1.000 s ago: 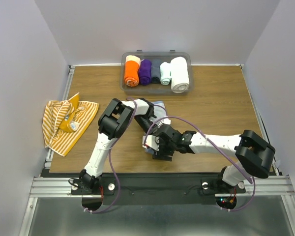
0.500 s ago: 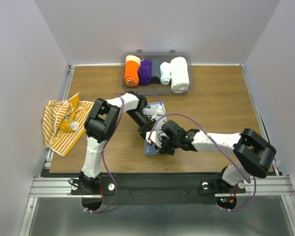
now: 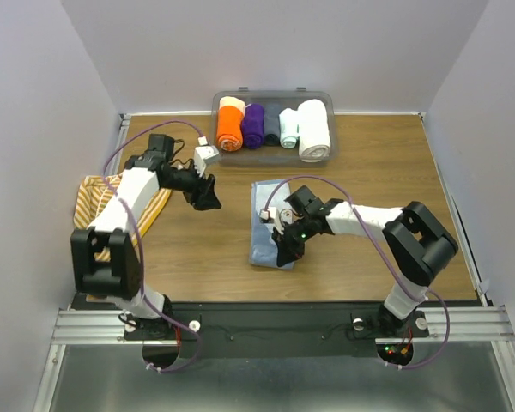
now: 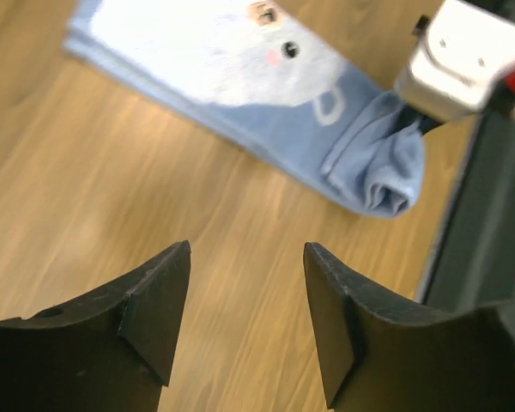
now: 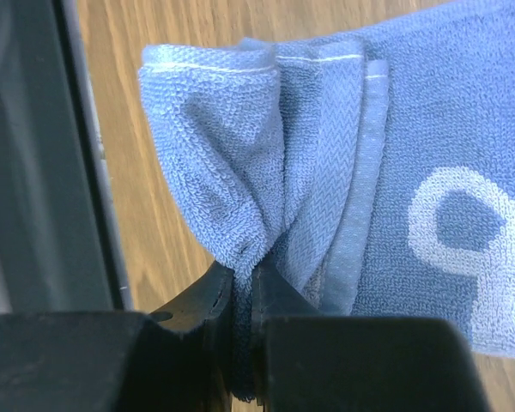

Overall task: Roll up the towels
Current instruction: Roll the towel

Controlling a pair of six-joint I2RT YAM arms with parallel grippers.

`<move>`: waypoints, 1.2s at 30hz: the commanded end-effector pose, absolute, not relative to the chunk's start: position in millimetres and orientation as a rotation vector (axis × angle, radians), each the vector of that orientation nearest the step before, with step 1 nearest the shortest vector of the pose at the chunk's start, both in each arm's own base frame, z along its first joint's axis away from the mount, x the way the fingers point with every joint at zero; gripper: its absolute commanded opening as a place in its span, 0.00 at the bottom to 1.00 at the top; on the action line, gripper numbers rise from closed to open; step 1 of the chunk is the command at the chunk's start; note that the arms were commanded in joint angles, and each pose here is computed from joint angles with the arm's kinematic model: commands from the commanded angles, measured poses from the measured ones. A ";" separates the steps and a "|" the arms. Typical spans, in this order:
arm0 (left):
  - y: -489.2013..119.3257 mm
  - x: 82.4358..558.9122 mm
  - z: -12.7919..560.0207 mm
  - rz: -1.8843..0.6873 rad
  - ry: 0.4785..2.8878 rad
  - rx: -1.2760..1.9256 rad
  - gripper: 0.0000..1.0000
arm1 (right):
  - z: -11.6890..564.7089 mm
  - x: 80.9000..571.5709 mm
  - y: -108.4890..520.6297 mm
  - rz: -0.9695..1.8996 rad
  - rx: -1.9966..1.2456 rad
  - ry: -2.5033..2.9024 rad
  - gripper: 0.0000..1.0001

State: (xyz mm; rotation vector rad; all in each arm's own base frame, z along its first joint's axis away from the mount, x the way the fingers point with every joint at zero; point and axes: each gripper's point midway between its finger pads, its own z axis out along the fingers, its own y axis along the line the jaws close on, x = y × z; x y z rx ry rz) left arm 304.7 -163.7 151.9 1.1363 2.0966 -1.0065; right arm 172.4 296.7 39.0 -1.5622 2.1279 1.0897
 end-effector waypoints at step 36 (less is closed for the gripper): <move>-285.8 192.7 55.5 -0.112 1.216 1.999 0.62 | 34.5 187.1 315.3 1.946 -1.035 2.522 0.05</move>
